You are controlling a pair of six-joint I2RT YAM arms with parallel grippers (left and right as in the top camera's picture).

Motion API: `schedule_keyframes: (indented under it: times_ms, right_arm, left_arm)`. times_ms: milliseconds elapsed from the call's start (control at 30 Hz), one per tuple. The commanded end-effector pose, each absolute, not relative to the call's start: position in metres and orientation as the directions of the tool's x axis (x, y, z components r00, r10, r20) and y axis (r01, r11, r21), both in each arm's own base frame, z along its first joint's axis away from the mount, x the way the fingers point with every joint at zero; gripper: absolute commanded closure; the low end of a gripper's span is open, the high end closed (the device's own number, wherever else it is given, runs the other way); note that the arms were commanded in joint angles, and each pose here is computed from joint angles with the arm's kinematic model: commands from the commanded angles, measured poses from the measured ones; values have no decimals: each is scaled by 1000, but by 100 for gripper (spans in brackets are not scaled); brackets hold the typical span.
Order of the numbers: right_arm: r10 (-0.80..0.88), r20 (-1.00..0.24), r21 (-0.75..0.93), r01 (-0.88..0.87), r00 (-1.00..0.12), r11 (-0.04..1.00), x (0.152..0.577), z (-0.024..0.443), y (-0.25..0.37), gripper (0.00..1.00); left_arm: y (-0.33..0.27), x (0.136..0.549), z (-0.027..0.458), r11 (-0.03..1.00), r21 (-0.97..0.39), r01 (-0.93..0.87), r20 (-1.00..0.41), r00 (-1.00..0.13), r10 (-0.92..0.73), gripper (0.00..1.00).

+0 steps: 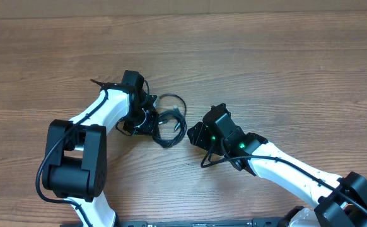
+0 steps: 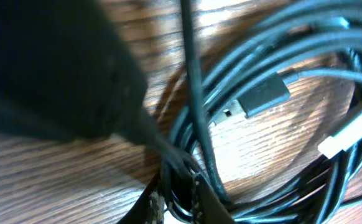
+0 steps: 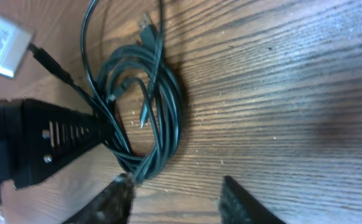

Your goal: Untangle cables

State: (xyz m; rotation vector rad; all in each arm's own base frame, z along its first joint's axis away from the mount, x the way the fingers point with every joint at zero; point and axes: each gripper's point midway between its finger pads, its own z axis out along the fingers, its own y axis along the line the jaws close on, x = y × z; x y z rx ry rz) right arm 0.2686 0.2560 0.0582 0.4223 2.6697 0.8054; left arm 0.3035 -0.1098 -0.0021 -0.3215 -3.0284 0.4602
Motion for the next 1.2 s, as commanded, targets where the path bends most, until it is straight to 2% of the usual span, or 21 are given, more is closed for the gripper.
schedule_keyframes:
  times_ms: [0,100,233,300,367,500,667,833,1167]
  right_arm:
    - [373,-240,582,174,-896,794,275,65,259,64]
    - [386,-263,576,177,-884,798,280,66,256,67]
    - [400,-286,563,185,-871,805,284,65,252,68]
    - [406,-298,557,189,-864,809,286,65,249,65]
    - [422,-329,539,199,-845,818,291,65,244,57]
    - [434,-343,536,205,-833,819,295,66,240,56]
    - [427,-323,537,208,-845,817,294,60,243,56]
    - [459,-267,548,258,-847,795,295,53,239,57]
    - [537,-33,565,427,-843,706,297,21,225,57]
  left_arm:
    - [-89,273,-36,945,-232,231,149,-951,269,89]
    - [-102,273,-38,913,-309,265,107,-945,310,92]
    - [-113,271,-37,881,-372,293,76,-936,344,87]
    - [-113,271,-37,881,-372,293,77,-936,344,88]
    - [-113,272,-37,881,-372,293,77,-936,344,89]
    - [-114,271,-37,879,-376,292,76,-936,344,96]
    - [-123,270,-33,846,-431,314,52,-927,371,96]
    - [-133,268,-30,811,-471,347,27,-914,406,96]
    - [-147,263,-30,788,-468,400,11,-889,458,96]
